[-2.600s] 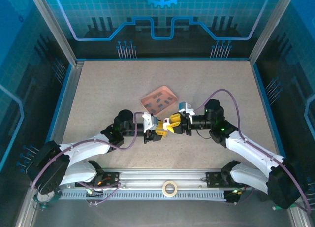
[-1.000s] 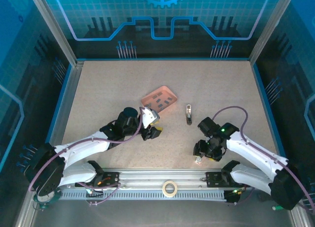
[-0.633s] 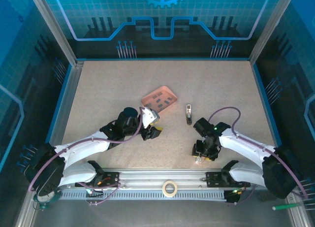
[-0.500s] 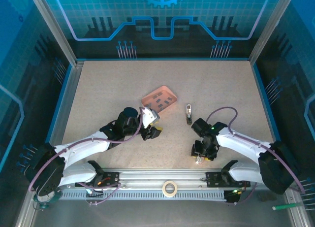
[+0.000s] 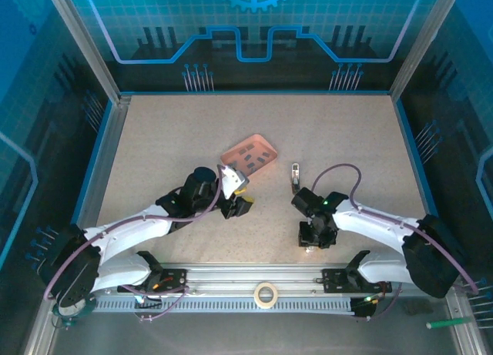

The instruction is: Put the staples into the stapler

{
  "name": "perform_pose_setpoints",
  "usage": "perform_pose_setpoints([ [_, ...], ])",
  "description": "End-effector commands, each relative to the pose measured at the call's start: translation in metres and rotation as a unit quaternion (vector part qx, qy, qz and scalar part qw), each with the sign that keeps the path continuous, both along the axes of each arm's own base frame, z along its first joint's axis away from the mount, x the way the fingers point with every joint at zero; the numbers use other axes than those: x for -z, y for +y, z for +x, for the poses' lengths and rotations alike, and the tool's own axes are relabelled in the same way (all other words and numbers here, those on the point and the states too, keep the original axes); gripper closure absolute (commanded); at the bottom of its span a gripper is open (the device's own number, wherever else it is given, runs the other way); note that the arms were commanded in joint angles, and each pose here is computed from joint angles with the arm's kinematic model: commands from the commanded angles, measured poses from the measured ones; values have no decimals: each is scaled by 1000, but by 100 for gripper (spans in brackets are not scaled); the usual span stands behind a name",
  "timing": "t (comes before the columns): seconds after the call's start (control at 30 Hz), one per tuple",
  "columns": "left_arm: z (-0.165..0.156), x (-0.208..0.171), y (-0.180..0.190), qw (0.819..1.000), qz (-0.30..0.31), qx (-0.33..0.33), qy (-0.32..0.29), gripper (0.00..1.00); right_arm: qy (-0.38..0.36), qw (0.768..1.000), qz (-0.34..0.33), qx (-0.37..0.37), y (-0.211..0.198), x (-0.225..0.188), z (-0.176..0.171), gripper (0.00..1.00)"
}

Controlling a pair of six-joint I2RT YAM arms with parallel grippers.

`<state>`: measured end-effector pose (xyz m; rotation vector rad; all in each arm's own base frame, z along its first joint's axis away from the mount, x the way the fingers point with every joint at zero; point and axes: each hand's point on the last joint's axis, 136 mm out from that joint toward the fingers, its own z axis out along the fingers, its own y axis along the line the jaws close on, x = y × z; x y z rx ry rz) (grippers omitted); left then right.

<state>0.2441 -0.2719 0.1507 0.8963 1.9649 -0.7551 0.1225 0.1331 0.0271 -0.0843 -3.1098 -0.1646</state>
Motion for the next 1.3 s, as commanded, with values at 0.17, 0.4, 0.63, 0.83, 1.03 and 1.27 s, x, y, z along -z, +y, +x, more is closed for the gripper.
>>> perform_pose_setpoints([
  [0.17,8,-39,1,986,-43,-97,128,38,-277,942,98,-163,57,-78,85,66],
  [0.4,9,-51,-4,974,-51,-117,188,33,-434,841,124,-300,95,-129,114,66],
  [0.63,10,-55,-13,963,-67,-123,231,34,-537,752,109,-367,116,-163,128,67],
  [0.83,9,-66,-21,959,-96,-112,243,34,-557,717,84,-411,129,-172,132,67],
  [1.03,9,-74,-26,959,-110,-99,240,35,-558,702,65,-438,139,-174,134,67],
  [1.27,14,-62,-26,961,-92,-106,237,39,-570,682,68,-454,149,-181,129,67],
])
